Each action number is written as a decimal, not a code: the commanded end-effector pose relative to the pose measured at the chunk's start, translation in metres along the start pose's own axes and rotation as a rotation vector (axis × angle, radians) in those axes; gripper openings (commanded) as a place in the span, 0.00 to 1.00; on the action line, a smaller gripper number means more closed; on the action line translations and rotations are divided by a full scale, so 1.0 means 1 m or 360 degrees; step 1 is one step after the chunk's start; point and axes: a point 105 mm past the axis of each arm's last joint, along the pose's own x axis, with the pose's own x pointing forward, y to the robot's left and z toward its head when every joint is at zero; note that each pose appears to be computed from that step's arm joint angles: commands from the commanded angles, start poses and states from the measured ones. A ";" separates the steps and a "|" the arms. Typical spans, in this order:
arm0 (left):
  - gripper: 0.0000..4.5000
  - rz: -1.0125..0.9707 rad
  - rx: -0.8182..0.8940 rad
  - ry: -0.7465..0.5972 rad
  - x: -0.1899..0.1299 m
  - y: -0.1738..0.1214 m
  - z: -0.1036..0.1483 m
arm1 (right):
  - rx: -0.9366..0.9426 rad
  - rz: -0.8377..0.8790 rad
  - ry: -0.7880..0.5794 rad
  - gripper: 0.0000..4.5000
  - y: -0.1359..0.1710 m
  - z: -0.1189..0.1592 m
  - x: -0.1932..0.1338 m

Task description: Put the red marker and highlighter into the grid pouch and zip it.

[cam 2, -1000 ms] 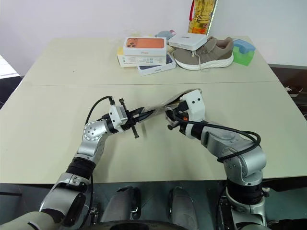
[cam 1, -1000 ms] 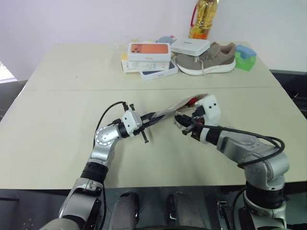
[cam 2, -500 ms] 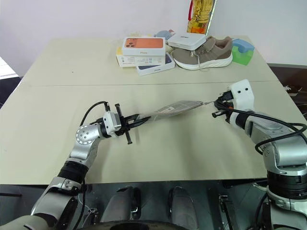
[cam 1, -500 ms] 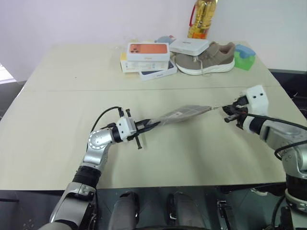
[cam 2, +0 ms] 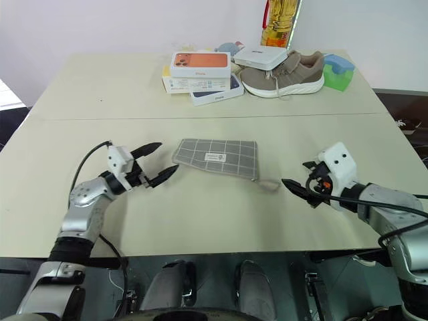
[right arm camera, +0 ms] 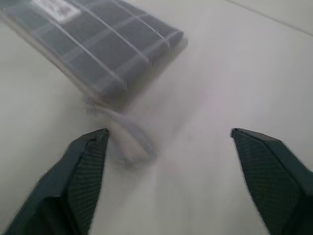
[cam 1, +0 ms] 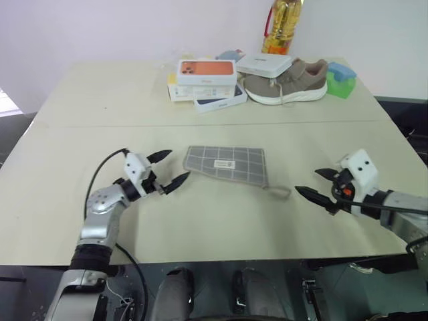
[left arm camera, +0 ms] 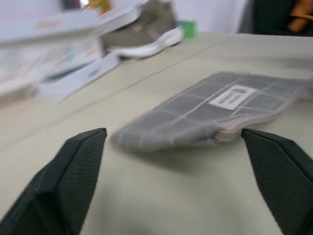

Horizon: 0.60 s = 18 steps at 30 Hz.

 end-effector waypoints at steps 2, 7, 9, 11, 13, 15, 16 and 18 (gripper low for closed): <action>0.99 0.0254 -0.0215 -0.0003 -0.019 0.017 0.007 | -0.0001 -0.0109 -0.0196 0.89 -0.014 0.011 -0.008; 0.99 0.0603 -0.0403 0.0058 -0.043 0.038 -0.001 | 0.0075 -0.0177 -0.0243 0.89 -0.025 0.000 -0.006; 0.99 0.0753 -0.0410 0.0105 -0.054 0.048 -0.004 | 0.0091 -0.0176 -0.0236 0.89 -0.026 -0.006 -0.004; 0.99 0.0855 -0.0389 0.0181 -0.063 0.054 -0.008 | 0.0100 -0.0178 -0.0223 0.89 -0.027 -0.011 -0.004; 0.99 0.0932 -0.0333 0.0262 -0.070 0.059 -0.011 | 0.0099 -0.0177 -0.0213 0.89 -0.027 -0.014 -0.004; 0.99 0.0943 -0.0275 0.0300 -0.074 0.060 -0.012 | 0.0102 -0.0175 -0.0213 0.89 -0.027 -0.015 -0.004; 0.99 0.0937 -0.0259 0.0311 -0.074 0.060 -0.012 | 0.0103 -0.0174 -0.0214 0.89 -0.027 -0.015 -0.003; 0.99 0.0894 -0.0256 0.0366 -0.075 0.058 -0.015 | 0.0098 -0.0164 -0.0209 0.89 -0.025 -0.015 -0.003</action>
